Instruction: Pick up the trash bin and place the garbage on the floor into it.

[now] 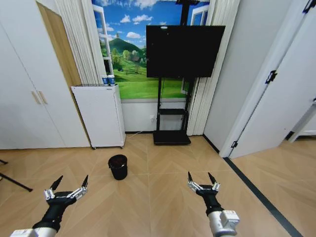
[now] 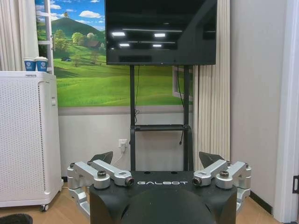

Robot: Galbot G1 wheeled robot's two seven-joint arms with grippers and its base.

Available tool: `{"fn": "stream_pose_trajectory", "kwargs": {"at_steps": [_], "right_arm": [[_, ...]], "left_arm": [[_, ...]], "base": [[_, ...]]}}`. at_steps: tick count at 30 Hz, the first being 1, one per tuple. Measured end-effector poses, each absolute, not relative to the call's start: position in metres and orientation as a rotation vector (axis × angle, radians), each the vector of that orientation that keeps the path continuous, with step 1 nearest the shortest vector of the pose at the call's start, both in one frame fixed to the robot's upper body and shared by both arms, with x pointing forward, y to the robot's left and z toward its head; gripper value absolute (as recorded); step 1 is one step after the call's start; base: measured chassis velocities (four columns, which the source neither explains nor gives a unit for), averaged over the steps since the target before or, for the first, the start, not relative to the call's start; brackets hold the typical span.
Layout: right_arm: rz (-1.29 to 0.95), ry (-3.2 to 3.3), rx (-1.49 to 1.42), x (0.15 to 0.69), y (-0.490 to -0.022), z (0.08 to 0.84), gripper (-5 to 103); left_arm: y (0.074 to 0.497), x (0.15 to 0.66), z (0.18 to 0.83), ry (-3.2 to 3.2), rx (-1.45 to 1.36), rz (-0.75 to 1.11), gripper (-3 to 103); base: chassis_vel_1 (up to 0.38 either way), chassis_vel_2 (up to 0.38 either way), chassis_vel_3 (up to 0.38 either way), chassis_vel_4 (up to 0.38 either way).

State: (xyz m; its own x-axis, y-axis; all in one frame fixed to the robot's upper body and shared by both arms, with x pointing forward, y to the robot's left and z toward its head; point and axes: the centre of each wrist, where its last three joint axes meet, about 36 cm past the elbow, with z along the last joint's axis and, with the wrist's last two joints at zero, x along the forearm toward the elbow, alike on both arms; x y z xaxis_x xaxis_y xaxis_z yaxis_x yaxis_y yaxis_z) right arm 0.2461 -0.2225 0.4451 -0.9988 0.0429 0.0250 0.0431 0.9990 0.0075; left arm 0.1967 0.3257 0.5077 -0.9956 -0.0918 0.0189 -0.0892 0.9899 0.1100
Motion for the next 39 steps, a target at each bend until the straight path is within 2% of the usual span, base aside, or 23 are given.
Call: {"fn": "stream_pose_trajectory", "kwargs": {"at_steps": [11,39], "right_arm": [[-0.013,-3.116,-0.067,0.2462,-0.2224,0.4451,100],[-0.013,-3.117,-0.067,0.2462,-0.2224,0.4451,100]], "left_arm": [[0.3257,0.1967,0.5077,-3.110,0.142,-0.170,100],[0.3257,0.1967,0.5077,-3.110,0.142,-0.170,100]], "base": [[0.154,-0.163,-0.160,0.161],[-0.006,0.004,0.005,-0.005]]}}
